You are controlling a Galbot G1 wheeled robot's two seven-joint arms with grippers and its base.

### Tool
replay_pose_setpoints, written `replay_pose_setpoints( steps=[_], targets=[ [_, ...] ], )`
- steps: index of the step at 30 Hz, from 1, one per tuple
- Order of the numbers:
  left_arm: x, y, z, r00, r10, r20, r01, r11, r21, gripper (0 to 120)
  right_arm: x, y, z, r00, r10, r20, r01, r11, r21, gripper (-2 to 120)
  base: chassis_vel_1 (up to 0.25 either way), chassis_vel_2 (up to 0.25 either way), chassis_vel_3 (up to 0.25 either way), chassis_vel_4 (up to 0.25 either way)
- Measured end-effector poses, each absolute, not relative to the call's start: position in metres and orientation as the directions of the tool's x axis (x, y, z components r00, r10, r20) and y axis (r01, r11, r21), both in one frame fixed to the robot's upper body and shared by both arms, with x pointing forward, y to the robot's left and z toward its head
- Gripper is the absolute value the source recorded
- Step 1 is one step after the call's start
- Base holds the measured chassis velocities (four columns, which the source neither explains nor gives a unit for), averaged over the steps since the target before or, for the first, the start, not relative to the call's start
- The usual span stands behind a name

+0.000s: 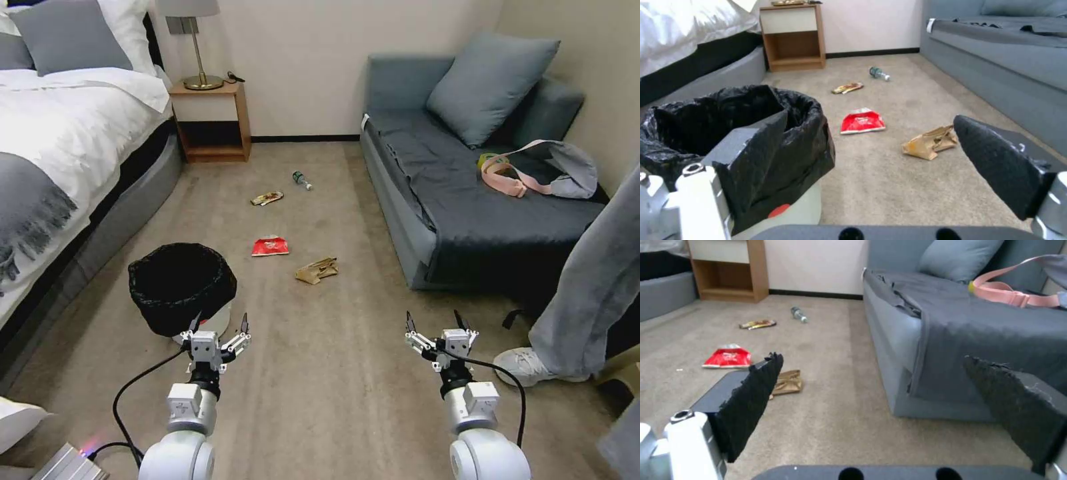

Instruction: Pick up the trash bin, then pick up the garbage on the floor and place it into the trash bin.

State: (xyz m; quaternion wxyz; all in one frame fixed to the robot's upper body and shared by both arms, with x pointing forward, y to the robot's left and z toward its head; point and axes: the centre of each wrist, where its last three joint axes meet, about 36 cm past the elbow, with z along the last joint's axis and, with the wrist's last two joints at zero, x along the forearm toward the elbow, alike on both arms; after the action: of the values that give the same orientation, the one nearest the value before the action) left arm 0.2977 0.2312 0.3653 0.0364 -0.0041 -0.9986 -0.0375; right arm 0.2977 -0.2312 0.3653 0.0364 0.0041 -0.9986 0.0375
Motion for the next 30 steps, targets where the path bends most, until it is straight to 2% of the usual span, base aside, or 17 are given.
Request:
replay_pose_setpoints(
  steps=[18,21,29,30],
  targets=[
    [0.305,0.234,0.37,-0.996,-0.014,0.083,-0.008,0.997,0.071,100,0.3,-0.232,0.37,-0.996,0.002,0.086,-0.003,0.999,-0.054,100,0.0,0.0,0.0,0.0],
    [0.323,0.243,0.383,-0.993,-0.063,0.096,-0.057,0.996,0.069,100,0.311,-0.24,0.398,-0.988,0.035,0.149,0.041,0.999,0.032,100,0.0,0.0,0.0,0.0],
    [0.36,0.263,0.415,-0.974,-0.171,0.147,-0.162,0.984,0.07,100,0.321,-0.247,0.43,-0.972,0.035,0.232,0.064,0.991,0.118,100,0.0,0.0,0.0,0.0],
    [0.371,0.269,0.428,-0.965,-0.205,0.164,-0.195,0.978,0.073,100,0.323,-0.249,0.439,-0.967,0.027,0.255,0.064,0.988,0.138,100,0.0,0.0,0.0,0.0]
  ],
)
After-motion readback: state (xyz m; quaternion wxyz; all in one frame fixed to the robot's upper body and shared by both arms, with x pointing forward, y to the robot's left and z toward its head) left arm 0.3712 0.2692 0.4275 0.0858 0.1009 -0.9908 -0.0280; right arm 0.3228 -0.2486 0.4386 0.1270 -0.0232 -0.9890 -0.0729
